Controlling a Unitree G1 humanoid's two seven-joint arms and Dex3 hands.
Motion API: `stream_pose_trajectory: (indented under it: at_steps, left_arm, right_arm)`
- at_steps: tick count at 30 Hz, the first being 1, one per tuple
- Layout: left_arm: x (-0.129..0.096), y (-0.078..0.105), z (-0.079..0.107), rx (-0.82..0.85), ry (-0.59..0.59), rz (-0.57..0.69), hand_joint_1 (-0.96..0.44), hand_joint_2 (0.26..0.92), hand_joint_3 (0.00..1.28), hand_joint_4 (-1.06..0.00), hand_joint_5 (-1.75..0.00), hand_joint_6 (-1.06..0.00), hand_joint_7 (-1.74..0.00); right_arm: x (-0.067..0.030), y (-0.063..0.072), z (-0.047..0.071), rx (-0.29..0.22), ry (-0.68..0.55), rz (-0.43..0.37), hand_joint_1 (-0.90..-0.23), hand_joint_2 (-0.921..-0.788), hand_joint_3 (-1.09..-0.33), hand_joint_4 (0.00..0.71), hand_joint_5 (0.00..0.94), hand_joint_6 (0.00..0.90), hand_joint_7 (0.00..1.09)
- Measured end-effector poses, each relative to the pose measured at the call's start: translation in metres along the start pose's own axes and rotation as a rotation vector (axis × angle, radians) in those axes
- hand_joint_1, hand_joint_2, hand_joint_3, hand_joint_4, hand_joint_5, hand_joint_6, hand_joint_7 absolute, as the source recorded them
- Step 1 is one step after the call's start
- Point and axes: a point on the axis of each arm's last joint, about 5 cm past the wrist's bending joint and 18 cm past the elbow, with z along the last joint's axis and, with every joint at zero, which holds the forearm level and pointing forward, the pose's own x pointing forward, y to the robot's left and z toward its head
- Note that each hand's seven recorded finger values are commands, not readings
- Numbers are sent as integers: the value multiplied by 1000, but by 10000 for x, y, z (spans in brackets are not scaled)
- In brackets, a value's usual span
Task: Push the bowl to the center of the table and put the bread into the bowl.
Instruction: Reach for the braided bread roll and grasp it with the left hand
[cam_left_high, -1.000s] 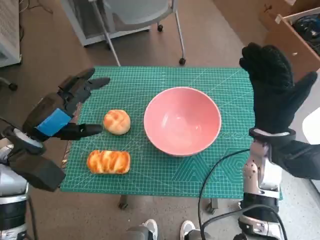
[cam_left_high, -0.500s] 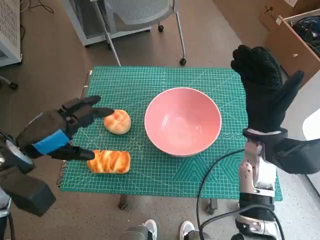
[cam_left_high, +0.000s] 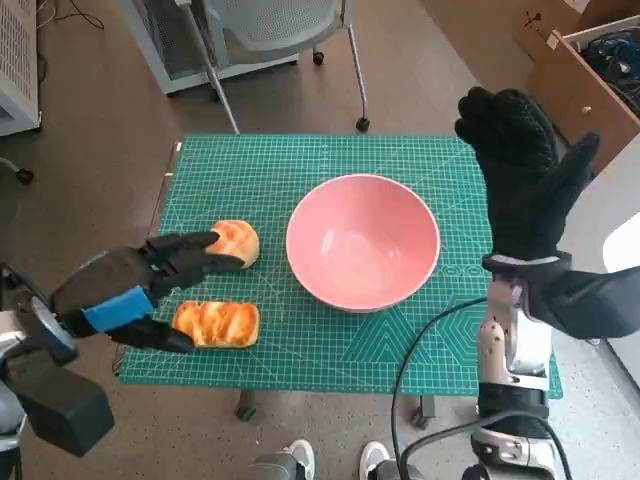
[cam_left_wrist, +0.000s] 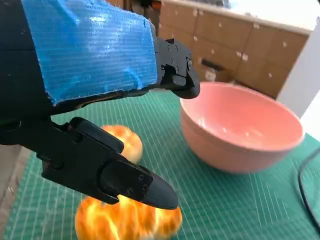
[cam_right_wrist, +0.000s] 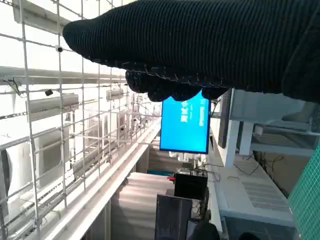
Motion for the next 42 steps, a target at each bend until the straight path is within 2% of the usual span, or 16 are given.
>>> stream_pose_trajectory:
  at_steps: [18, 26, 33, 37, 38, 40, 41, 42]
  left_arm:
    - [133, -440, -120, -51, 90, -106, -473, 845, 1, -264, 0, -306, -148]
    - [206, -661, -148, -49, 134, -107, -331, 841, 0, -278, -5, -364, -109]
    - [264, -870, -177, -57, 168, -99, -191, 842, 0, -335, -13, -463, -87]
    - [296, -905, -200, -49, 181, -81, -106, 848, 2, -403, -33, -525, -95]
    - [305, -917, -203, -43, 184, -81, -89, 849, 3, -426, -42, -541, -100]
    - [322, -941, -212, -36, 194, -83, -22, 880, 5, -620, -70, -655, -132]
    - [331, -949, -214, -34, 198, -84, -13, 885, 5, -649, -71, -672, -135]
    - [339, -950, -213, -27, 199, -84, -8, 898, 59, -636, -475, -609, -566]
  right_arm:
    - [-1, -20, -12, 2, 9, 10, -626, -921, -697, 250, 2, 84, 482]
    - [-3, -27, -13, 5, 8, 10, -627, -921, -701, 248, 0, 80, 485]
    - [-5, -29, -15, 6, 10, 15, -625, -921, -701, 249, 0, 80, 487]
    - [-5, -30, -15, 7, 9, 16, -622, -921, -703, 247, 0, 77, 489]
    - [-5, -30, -15, 7, 9, 16, -621, -921, -704, 247, 0, 77, 489]
    - [-5, -31, -15, 8, 8, 16, -620, -921, -704, 247, 0, 76, 491]
    - [-6, -31, -15, 8, 8, 16, -620, -921, -705, 247, 0, 76, 491]
    - [-6, -31, -15, 8, 8, 16, -620, -921, -705, 247, 0, 75, 492]
